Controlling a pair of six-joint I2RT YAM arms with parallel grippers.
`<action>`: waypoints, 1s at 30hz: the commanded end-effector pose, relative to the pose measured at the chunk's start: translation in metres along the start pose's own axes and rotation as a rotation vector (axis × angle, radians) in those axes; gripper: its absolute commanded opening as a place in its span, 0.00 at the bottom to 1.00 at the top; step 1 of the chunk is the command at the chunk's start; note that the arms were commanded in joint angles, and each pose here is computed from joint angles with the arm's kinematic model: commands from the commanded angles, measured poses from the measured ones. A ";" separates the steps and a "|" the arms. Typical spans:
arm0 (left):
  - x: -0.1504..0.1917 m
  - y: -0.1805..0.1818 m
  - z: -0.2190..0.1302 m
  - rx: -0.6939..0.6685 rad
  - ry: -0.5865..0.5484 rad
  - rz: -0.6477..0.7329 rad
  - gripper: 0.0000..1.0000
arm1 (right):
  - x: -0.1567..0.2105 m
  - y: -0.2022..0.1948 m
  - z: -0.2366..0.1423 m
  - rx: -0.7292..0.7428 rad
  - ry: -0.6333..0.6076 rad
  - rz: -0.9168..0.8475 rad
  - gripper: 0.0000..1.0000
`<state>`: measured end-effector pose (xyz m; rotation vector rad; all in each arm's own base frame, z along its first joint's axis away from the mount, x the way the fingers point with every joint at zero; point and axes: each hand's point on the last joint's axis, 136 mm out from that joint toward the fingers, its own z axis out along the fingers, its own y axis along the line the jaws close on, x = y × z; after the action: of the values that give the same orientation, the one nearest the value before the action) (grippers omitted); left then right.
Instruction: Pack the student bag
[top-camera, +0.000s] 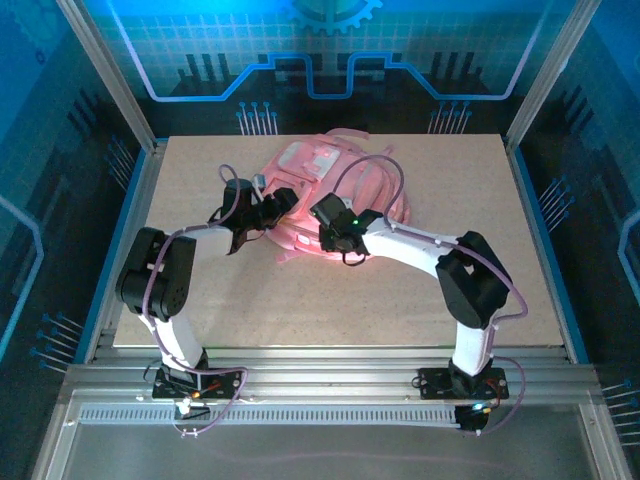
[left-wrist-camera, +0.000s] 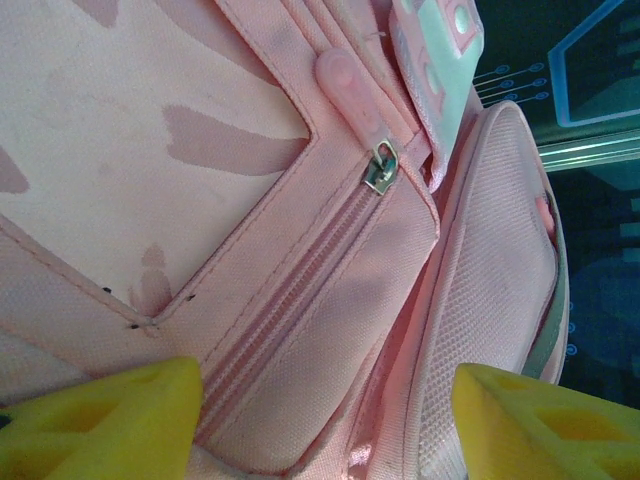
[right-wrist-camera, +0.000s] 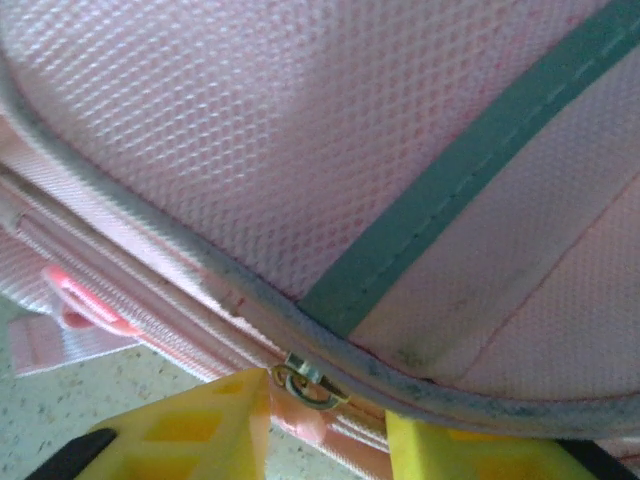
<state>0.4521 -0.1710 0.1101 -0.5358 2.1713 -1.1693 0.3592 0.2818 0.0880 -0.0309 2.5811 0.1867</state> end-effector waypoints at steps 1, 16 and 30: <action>0.027 0.020 -0.004 -0.058 0.080 -0.058 0.67 | -0.029 0.007 -0.001 0.023 -0.109 0.023 0.31; 0.005 0.047 0.002 -0.095 0.051 -0.083 0.67 | -0.006 -0.019 0.001 -0.009 -0.005 -0.091 0.00; -0.043 0.058 0.029 -0.173 0.064 -0.001 0.66 | 0.016 -0.092 -0.027 -0.126 0.234 -0.273 0.00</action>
<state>0.4922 -0.1641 0.1033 -0.4900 2.2497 -1.1847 0.3671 0.2141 0.0957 -0.3803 2.6129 0.3042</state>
